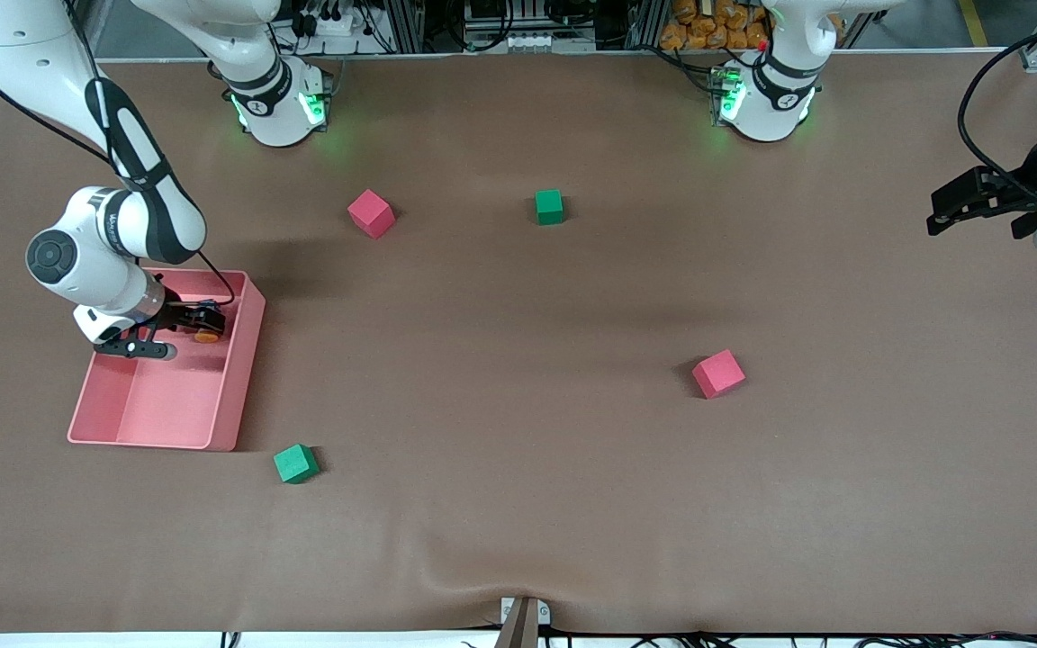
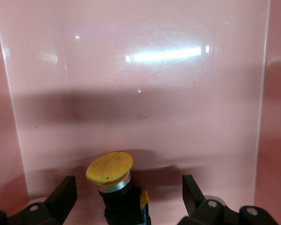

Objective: Place and upright button with both arms
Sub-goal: 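Close the right gripper on the black base of the yellow button, then lift the button out of the tray and carry it to mid-table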

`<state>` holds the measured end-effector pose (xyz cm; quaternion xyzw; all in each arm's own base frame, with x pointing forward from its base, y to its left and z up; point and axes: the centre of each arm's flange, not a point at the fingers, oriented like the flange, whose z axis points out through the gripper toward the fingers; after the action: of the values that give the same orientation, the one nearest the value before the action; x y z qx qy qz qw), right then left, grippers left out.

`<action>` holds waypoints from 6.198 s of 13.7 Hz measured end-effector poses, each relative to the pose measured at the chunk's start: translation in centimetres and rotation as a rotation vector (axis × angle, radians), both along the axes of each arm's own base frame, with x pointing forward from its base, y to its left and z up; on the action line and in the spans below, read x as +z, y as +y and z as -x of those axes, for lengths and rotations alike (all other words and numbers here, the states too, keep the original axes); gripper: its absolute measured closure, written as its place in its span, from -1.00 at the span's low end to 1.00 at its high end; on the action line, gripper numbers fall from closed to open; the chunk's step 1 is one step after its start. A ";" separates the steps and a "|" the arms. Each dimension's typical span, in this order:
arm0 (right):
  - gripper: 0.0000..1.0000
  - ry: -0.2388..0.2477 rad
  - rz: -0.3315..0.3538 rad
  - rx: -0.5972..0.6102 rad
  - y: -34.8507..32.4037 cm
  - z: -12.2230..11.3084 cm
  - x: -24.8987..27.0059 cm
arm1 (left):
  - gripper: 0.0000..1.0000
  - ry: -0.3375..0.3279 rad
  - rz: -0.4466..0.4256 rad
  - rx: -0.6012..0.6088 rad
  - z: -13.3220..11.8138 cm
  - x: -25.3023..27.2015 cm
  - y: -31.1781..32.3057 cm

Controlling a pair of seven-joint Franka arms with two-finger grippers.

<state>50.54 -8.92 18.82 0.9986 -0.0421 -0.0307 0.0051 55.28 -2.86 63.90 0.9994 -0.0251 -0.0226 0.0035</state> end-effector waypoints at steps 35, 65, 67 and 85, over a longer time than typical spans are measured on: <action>-0.30 0.006 -0.006 0.027 -1.0 1.6 -1.8 | -1.00 0.000 0.000 0.003 0.0 0.0 0.2; 0.22 0.050 -0.024 0.148 -0.8 -7.1 14.9 | -1.00 0.000 0.000 0.004 0.0 0.0 0.2; 0.22 0.058 -0.026 0.237 3.5 -8.2 16.3 | -1.00 0.002 0.000 0.005 0.0 0.0 0.2; 0.22 -0.100 -0.024 0.039 56.2 -4.4 6.9 | -1.00 0.003 0.000 0.006 0.0 0.0 0.3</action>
<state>54.90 47.31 25.72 0.9995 -0.0225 0.0189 -0.0085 55.26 -2.51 63.88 0.9995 -0.0220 -0.0242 0.0035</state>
